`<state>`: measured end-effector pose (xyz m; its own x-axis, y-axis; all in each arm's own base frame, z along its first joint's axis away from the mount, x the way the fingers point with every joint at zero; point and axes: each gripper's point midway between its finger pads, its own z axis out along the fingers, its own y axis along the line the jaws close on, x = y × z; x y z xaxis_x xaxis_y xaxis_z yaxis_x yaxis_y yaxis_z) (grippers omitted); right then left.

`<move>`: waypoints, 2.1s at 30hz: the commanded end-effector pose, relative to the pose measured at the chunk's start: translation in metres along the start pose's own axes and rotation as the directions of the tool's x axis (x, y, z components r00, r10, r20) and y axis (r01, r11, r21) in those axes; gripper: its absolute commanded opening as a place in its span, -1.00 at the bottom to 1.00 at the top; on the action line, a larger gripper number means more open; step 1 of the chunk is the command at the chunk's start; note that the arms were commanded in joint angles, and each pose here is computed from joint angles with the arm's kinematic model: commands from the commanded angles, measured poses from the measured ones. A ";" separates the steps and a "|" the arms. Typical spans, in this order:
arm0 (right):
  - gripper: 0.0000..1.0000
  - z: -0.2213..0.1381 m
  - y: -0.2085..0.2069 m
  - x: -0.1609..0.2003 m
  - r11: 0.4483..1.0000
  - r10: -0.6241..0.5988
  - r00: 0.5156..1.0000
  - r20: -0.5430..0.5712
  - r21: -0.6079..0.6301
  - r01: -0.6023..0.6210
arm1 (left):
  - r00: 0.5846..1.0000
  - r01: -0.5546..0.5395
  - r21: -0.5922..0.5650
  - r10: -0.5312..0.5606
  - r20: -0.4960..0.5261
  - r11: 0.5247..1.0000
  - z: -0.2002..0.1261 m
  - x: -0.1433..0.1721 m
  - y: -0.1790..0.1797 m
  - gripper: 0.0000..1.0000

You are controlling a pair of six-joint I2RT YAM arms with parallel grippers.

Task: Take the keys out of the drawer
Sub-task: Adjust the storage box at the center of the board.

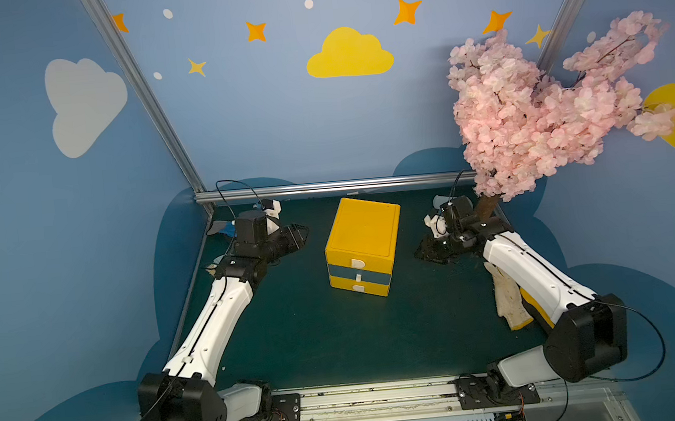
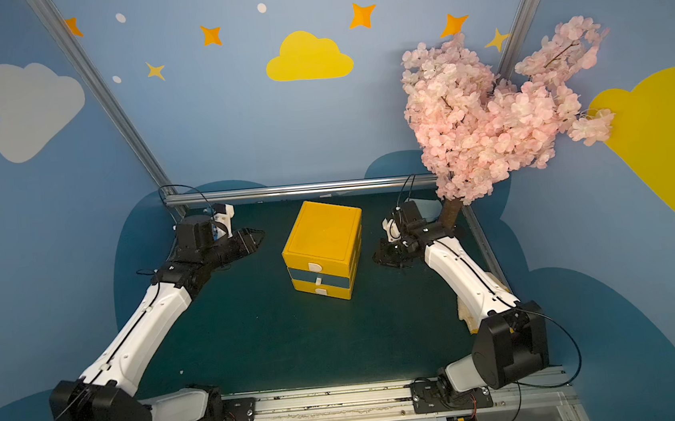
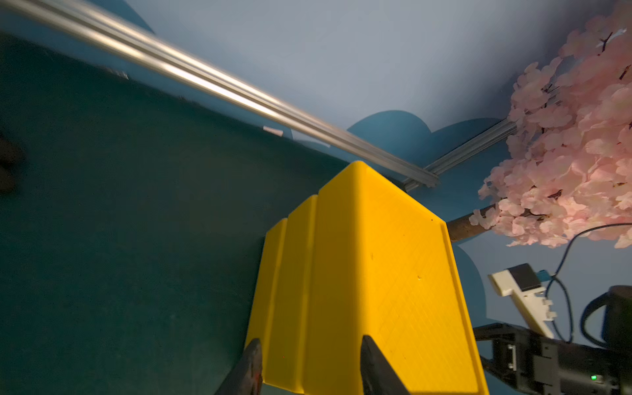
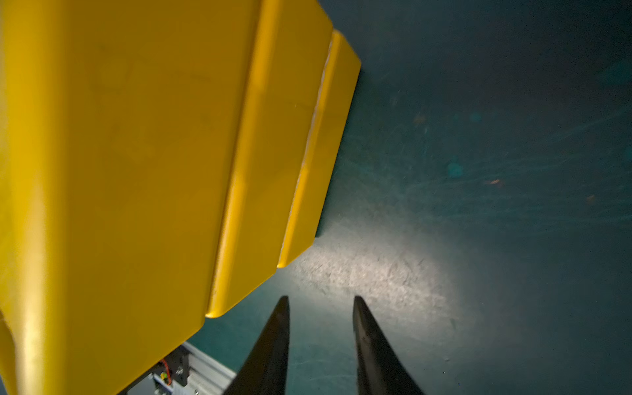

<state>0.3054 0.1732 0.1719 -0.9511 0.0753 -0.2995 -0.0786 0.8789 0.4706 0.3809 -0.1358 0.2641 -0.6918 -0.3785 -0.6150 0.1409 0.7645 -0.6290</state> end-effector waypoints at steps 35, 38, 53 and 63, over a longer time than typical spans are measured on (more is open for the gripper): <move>-0.36 0.046 0.064 -0.055 0.979 0.051 0.996 -0.070 -0.191 -0.064 | 0.727 0.595 -0.054 -0.565 -0.389 0.802 0.082 0.064 -0.022 -0.03; -0.36 0.046 0.063 -0.067 0.977 0.051 0.996 -0.074 -0.201 -0.065 | 0.726 0.602 -0.042 -0.568 -0.387 0.797 0.086 0.064 -0.026 -0.03; -0.32 0.042 0.053 -0.106 0.975 0.024 0.998 -0.062 -0.219 -0.037 | 0.748 0.603 -0.015 -0.572 -0.338 0.797 0.097 0.065 -0.026 -0.03; -0.31 0.025 0.049 -0.115 0.980 0.026 0.997 -0.073 -0.193 -0.040 | 0.773 0.595 -0.036 -0.584 -0.250 0.803 0.097 0.051 -0.016 -0.03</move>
<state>0.4281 0.2056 0.1903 -0.9663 0.1175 -0.2290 -0.0440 0.8010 0.5971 0.4110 -0.2101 0.1861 -0.7798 -0.6241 0.0490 -0.3690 0.3951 -0.8413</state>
